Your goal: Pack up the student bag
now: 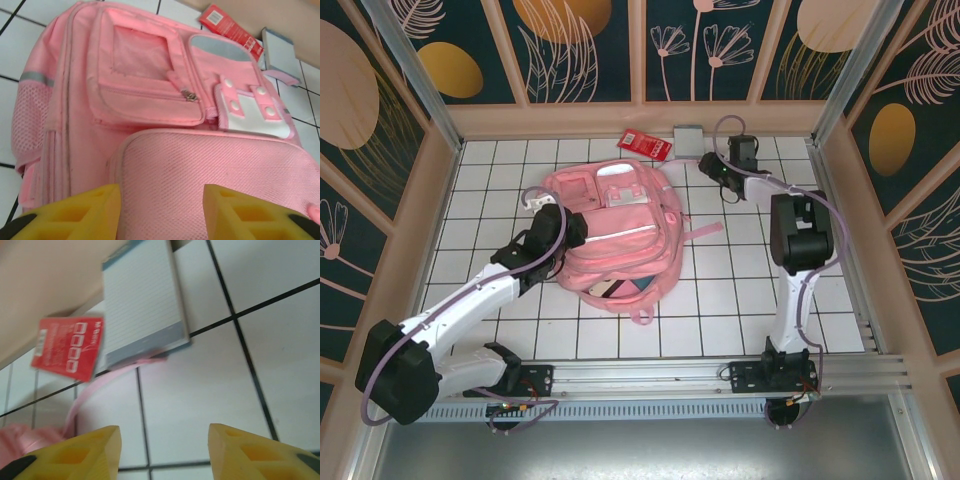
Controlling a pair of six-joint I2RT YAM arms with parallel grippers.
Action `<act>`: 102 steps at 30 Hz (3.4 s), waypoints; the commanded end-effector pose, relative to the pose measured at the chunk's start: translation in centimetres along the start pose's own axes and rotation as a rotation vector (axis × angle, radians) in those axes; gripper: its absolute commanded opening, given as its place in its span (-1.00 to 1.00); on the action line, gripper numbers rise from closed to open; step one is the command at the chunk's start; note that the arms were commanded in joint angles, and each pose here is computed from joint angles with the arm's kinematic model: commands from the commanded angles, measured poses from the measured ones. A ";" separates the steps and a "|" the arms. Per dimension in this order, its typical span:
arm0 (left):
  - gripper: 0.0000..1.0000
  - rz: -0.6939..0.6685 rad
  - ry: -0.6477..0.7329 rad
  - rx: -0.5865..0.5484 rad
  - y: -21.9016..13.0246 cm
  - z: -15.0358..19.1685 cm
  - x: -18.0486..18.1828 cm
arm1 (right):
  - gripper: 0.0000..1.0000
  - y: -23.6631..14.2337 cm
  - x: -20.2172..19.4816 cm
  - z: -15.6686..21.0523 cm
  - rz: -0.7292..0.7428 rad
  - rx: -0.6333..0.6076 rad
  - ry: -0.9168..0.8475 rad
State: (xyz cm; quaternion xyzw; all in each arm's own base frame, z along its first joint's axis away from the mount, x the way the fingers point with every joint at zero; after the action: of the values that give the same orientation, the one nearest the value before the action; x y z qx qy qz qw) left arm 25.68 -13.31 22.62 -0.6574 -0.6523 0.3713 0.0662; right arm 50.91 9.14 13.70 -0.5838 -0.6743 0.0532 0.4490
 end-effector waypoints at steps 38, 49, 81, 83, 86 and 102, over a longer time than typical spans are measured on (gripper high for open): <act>0.40 0.082 0.083 0.017 0.3 -0.8 -1.6 | -1.00 9.3 -0.8 -0.4 -0.123 0.141 0.083; 0.40 0.099 0.078 0.015 0.2 -0.6 -1.5 | -1.00 2.0 -1.1 0.9 -0.068 0.062 0.078; 0.46 0.406 0.212 0.132 3.8 2.0 -13.8 | -0.16 -16.8 -7.4 9.3 0.151 -0.031 0.108; 0.44 0.423 0.222 0.146 4.8 2.6 -15.7 | -0.14 -16.8 -7.5 9.3 0.160 -0.035 0.102; 0.39 0.446 0.219 0.187 7.1 4.0 -17.9 | -0.12 -16.6 -7.7 9.3 0.171 -0.039 0.097; 0.18 0.495 0.229 0.335 16.3 11.1 -25.1 | -0.17 -14.2 -8.8 9.7 0.183 -0.032 0.108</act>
State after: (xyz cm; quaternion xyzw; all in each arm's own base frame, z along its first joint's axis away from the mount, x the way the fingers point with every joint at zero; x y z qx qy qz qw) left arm 35.23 -41.40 15.21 -0.8102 -0.4032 0.3940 0.1602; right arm 32.69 1.79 12.04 -0.6479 -0.5892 0.0524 0.4799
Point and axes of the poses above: each hand's point on the last joint's axis, 136 mm out from that joint toward the fingers, its own y axis out along the fingers, its own x axis along the line the jaws close on, z = x × y, the point moved 9 cm from there along -y, back along the fingers
